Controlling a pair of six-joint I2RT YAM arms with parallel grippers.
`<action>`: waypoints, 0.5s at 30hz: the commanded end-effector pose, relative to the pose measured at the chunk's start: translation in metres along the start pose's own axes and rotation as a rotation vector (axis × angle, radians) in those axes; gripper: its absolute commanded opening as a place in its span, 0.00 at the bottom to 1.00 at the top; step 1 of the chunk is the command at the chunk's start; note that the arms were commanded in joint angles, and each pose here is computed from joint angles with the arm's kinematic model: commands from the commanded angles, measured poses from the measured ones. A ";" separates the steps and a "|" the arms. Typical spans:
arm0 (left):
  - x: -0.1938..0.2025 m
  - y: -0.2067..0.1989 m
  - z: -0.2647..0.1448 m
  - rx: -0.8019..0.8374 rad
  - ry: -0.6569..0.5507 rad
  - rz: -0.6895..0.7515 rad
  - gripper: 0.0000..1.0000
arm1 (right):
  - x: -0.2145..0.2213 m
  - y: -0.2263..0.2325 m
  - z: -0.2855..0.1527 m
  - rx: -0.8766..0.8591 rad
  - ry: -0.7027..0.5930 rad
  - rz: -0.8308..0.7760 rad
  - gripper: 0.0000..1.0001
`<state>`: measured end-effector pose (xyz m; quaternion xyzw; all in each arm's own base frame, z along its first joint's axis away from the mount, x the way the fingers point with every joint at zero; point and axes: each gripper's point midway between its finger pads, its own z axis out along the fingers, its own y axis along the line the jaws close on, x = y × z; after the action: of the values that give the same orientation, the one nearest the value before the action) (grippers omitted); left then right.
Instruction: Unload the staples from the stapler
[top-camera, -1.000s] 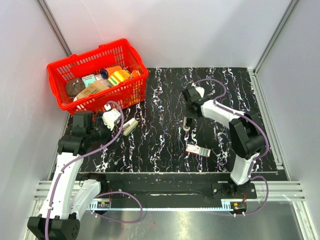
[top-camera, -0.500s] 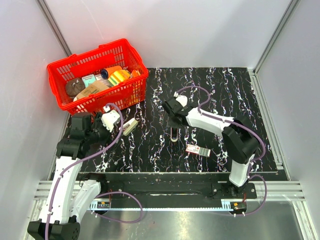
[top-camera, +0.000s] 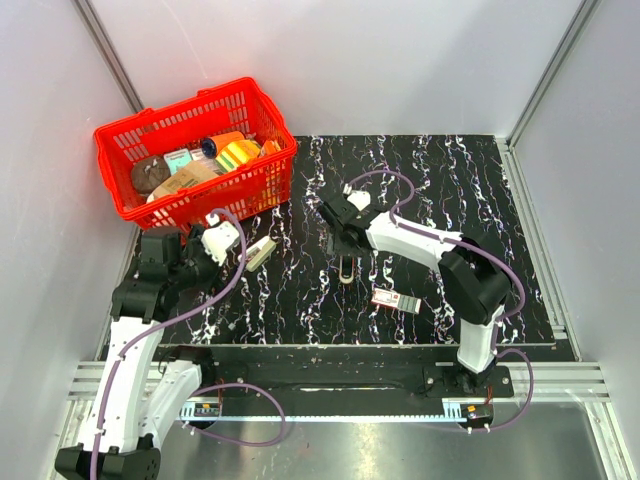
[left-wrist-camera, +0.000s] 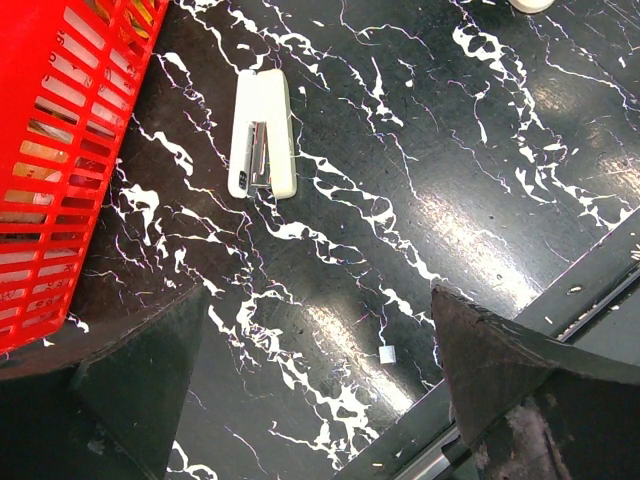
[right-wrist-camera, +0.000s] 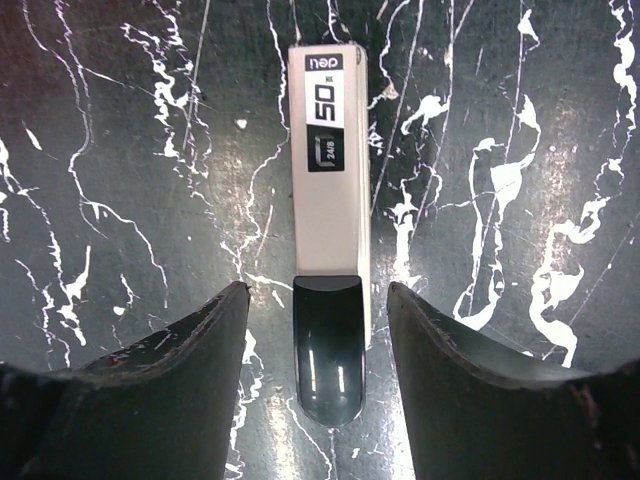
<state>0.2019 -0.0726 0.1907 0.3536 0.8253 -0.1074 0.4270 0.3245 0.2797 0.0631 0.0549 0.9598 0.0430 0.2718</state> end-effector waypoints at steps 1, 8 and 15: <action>-0.003 0.003 0.000 -0.023 -0.026 0.025 0.99 | 0.000 0.000 -0.003 0.025 -0.005 -0.017 0.63; -0.003 0.004 -0.002 -0.031 -0.033 0.039 0.99 | 0.000 0.007 0.008 0.027 0.006 -0.040 0.57; -0.008 0.003 -0.001 -0.020 -0.046 0.042 0.99 | 0.005 0.009 0.017 0.031 0.030 -0.047 0.39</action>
<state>0.1989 -0.0720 0.1886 0.3584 0.8218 -0.1040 0.4305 0.3243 0.2798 0.0362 0.0367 0.9687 0.0117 0.2451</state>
